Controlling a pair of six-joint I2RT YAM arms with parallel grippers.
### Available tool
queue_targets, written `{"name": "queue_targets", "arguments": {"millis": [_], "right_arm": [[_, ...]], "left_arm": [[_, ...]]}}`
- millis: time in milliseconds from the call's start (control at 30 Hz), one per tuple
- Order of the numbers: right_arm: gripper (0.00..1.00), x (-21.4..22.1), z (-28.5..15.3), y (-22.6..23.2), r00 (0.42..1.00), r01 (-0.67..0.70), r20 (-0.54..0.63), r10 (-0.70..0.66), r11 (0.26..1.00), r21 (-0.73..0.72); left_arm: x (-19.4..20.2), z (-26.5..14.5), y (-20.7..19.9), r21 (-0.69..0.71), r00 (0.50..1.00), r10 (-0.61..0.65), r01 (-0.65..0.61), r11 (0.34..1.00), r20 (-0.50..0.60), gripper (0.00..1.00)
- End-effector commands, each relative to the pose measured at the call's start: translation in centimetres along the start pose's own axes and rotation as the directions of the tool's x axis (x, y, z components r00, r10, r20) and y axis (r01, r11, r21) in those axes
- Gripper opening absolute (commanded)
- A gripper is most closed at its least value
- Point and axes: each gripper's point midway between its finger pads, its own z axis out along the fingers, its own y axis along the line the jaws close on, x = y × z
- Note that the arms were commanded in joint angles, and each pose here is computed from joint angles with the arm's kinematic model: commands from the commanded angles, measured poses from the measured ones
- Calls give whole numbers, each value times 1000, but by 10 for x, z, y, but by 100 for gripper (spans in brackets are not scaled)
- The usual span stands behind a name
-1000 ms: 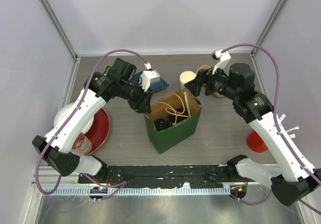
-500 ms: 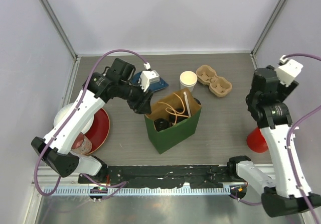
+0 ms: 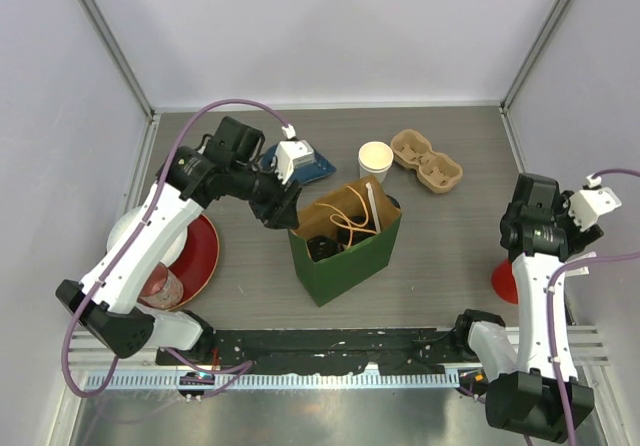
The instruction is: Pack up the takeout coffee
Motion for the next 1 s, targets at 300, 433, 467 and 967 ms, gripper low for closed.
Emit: {"name": "queue_targets", "arguments": {"millis": [300,433,467,967], "right_arm": [[56,14,33,20,986,-167,-32,166,986,-19],[54,15,33,30,984,-172,-52,169,982,-80],[53,16,32,31,986,-164,-54,160,982,-90],[55,9,38,20,989,-147,-6,147,989,-26]], "left_arm": [[-9,-20,-11,-5,997,48,-48,999,66,49],[-9,-20,-11,-5,997,48,-48,999,65,49],[-9,-19,-11,-4,997,49,-49,999,65,49],[-9,-24,-15,3,996,57,-57,998,74,49]]}}
